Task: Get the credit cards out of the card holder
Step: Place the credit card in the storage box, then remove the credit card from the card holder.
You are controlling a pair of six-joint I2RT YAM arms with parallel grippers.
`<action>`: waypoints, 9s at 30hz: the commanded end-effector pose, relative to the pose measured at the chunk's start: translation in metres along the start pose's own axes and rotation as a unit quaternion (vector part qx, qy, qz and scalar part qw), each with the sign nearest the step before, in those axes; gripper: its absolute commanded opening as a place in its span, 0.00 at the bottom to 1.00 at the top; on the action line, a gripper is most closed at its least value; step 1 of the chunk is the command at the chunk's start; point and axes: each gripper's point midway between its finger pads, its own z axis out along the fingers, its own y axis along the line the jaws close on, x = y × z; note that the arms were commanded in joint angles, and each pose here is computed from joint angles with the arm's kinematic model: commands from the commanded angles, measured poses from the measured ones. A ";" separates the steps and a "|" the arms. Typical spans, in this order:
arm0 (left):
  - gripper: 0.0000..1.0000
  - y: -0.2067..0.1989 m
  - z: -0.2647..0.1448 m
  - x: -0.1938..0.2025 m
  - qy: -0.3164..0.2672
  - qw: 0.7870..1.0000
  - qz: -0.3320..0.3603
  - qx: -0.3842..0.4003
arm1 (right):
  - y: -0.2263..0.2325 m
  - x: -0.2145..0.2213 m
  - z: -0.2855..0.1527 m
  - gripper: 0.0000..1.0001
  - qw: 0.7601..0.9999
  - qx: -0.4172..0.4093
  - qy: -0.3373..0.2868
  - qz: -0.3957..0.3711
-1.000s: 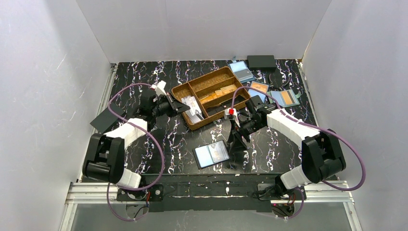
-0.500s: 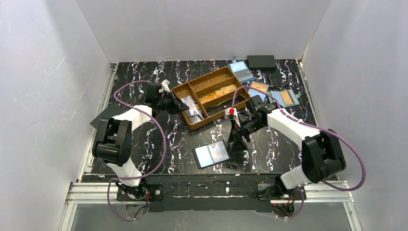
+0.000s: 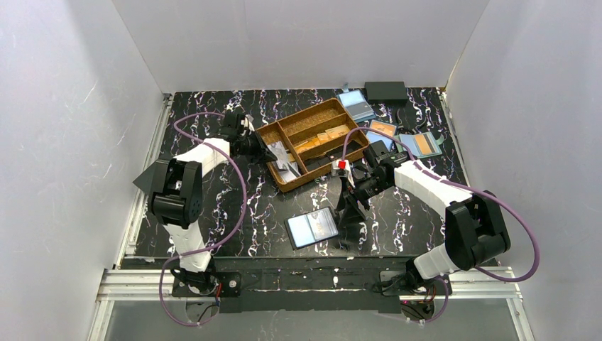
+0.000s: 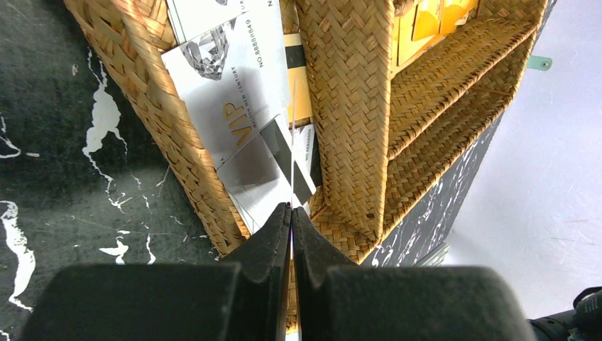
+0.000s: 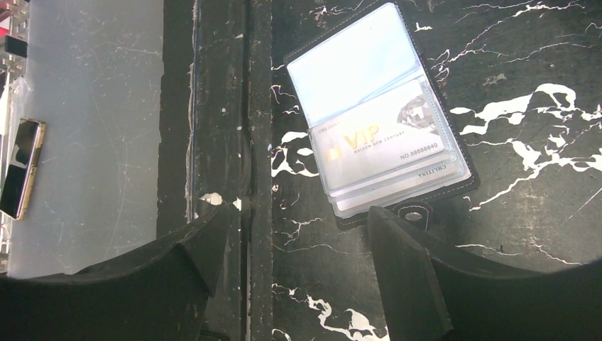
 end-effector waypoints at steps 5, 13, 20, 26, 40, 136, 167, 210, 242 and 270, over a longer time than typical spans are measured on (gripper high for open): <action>0.00 -0.010 -0.017 -0.015 -0.007 0.999 0.021 -0.026 | 0.003 -0.016 -0.006 0.81 1.000 -0.005 -0.016 -0.021; 0.00 -0.012 -0.018 -0.016 -0.006 0.999 0.024 -0.022 | 0.002 -0.013 -0.005 0.81 1.000 -0.008 -0.013 -0.015; 0.00 -0.012 -0.017 -0.017 -0.006 0.999 0.024 -0.019 | 0.002 -0.013 -0.005 0.81 1.000 -0.009 -0.013 -0.015; 0.00 -0.013 -0.017 -0.018 -0.007 1.000 0.024 -0.019 | 0.003 -0.013 -0.005 0.81 1.000 -0.009 -0.013 -0.016; 0.23 -0.010 -0.020 -0.024 -0.014 0.998 0.034 -0.043 | 0.005 -0.012 -0.007 0.81 1.000 -0.009 -0.010 -0.024; 0.80 -0.024 -0.134 0.216 -0.003 0.992 0.129 0.008 | 0.000 -0.014 -0.044 0.88 0.974 0.107 0.067 -0.187; 0.69 -0.015 -0.088 0.241 -0.040 0.985 0.165 -0.004 | -0.017 0.018 -0.075 0.54 0.980 0.194 0.034 -0.014; 0.30 -0.017 -0.020 0.263 -0.091 0.981 0.165 -0.055 | -0.039 -0.010 0.046 0.49 0.920 0.076 -0.109 0.369; 0.00 0.021 0.006 0.276 -0.071 0.979 0.165 -0.099 | -0.056 0.035 0.065 0.48 0.912 0.121 -0.035 0.391; 0.00 0.034 -0.004 0.276 -0.073 0.982 0.142 -0.100 | -0.047 0.014 0.062 0.51 0.930 0.109 -0.051 0.347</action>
